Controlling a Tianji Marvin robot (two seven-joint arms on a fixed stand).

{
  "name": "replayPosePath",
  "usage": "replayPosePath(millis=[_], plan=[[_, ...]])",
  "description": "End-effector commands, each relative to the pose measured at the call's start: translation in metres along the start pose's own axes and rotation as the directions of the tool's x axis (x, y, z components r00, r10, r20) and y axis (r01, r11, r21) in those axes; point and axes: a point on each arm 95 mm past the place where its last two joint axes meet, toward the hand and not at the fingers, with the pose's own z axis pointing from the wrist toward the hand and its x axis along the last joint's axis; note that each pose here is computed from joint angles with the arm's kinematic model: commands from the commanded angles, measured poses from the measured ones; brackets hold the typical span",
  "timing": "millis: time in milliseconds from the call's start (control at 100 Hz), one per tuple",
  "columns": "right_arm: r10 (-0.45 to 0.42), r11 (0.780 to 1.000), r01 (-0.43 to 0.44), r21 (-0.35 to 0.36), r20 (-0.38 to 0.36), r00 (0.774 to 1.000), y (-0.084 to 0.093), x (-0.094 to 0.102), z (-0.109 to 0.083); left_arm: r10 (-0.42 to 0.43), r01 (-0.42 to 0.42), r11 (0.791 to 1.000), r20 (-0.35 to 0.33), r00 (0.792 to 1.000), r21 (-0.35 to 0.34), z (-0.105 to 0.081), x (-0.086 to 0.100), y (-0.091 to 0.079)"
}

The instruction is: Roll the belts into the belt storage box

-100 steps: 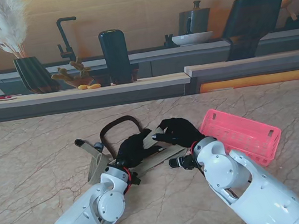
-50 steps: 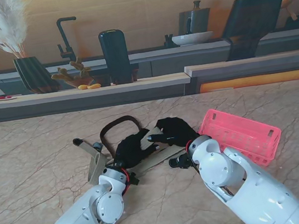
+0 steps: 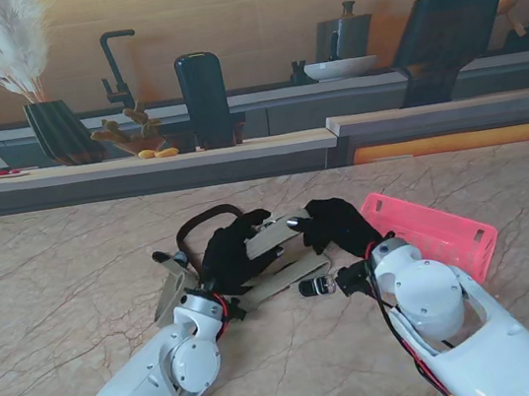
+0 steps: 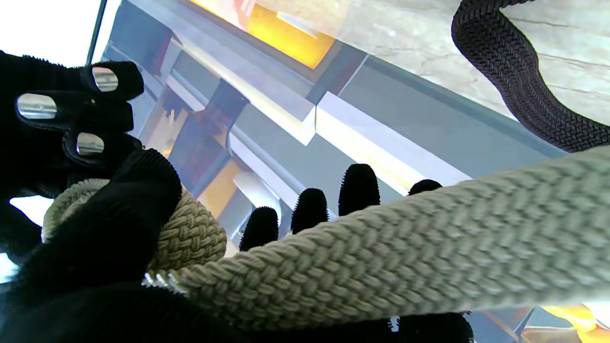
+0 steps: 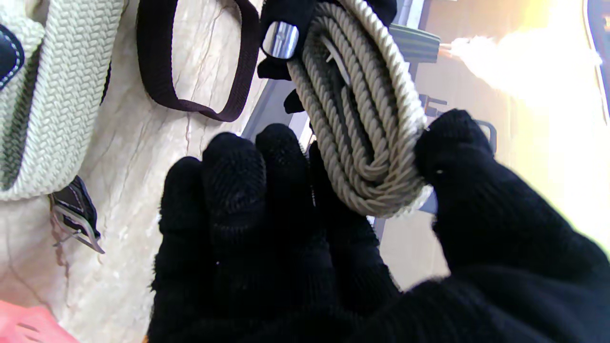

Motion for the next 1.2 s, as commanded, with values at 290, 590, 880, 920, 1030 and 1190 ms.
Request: replayPosePath(millis=[290,590,880,920,1030,1190], plan=[[0.366,0.923,-0.367,0.113,0.03,0.93,0.001,-0.007,-0.001,-0.122,0.122,0.993,-0.03,0.992,0.007,-0.003,0.01,0.005],[0.554,0.787,-0.572,0.23,0.143,0.82,-0.017,-0.018,0.022,-0.177,0.177,0.984,-0.063,0.982,0.004,-0.003,0.019,0.012],[0.576,0.736,-0.635,0.236,0.276,0.77,-0.036,-0.03,0.042,-0.18,0.186,0.98,-0.079,0.98,0.073,-0.003,0.023,0.007],[0.575,0.728,-0.642,0.241,0.295,0.763,-0.039,-0.032,0.045,-0.176,0.182,0.98,-0.082,0.981,0.083,-0.003,0.023,0.006],[0.561,0.712,-0.65,0.265,0.343,0.754,-0.049,-0.035,0.049,-0.166,0.174,0.979,-0.082,0.983,0.104,-0.003,0.023,0.003],[0.549,0.686,-0.664,0.297,0.389,0.74,-0.064,-0.035,0.055,-0.157,0.167,0.978,-0.083,0.984,0.124,-0.003,0.023,0.0]])
